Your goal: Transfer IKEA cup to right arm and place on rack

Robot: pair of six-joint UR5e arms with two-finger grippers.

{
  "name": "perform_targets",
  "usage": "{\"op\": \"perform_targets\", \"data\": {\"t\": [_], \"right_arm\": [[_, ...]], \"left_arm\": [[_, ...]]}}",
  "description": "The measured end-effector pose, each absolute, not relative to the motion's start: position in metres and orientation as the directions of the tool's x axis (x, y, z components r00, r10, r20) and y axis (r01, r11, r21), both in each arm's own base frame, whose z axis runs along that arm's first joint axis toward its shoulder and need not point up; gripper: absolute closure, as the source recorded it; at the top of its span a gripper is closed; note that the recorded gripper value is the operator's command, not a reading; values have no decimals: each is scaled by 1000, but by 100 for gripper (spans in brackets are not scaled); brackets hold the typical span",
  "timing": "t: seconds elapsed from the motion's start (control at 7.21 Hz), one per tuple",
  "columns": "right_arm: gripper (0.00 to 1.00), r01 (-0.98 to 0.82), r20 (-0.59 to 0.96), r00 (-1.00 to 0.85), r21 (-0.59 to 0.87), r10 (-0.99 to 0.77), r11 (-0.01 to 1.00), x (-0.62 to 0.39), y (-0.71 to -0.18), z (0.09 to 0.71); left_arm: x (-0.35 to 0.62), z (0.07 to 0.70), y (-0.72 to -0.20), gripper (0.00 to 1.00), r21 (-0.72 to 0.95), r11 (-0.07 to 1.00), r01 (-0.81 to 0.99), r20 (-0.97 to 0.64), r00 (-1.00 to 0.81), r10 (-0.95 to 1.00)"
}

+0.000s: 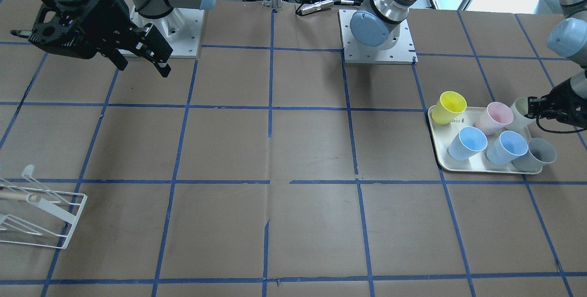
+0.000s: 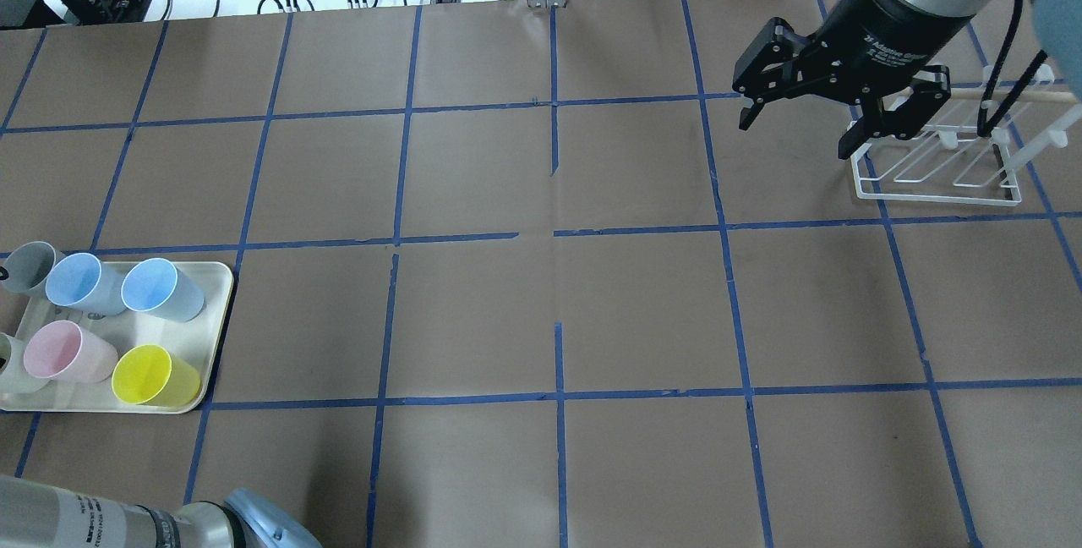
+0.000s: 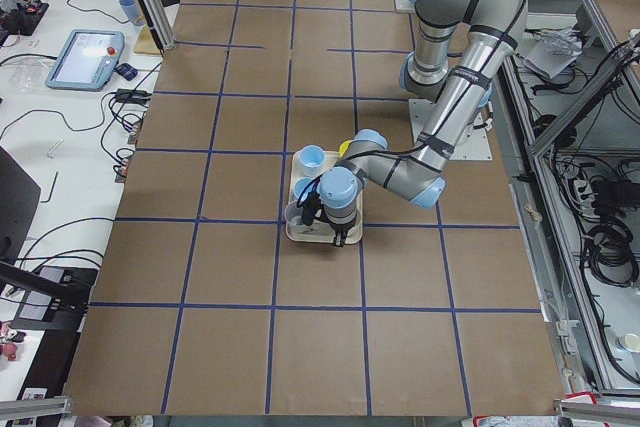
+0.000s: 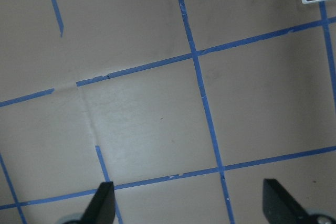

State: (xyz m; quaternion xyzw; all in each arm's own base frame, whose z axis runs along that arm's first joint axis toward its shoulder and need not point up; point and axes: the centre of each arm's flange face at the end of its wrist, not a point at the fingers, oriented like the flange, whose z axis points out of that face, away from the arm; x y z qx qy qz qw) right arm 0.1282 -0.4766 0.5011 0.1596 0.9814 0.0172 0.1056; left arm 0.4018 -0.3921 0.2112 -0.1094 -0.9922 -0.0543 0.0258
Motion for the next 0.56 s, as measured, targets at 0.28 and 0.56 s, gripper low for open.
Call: {"op": "perform_targets", "data": {"t": [0.28, 0.56], "right_arm": [[0, 414, -311, -839, 168, 447, 895, 141, -485, 495], [0, 494, -392, -725, 279, 567, 824, 154, -487, 497]], "left_arm": [[400, 233, -393, 100, 91, 971, 222, 35, -975, 220], [395, 280, -395, 100, 30, 970, 242, 43, -970, 241]]}}
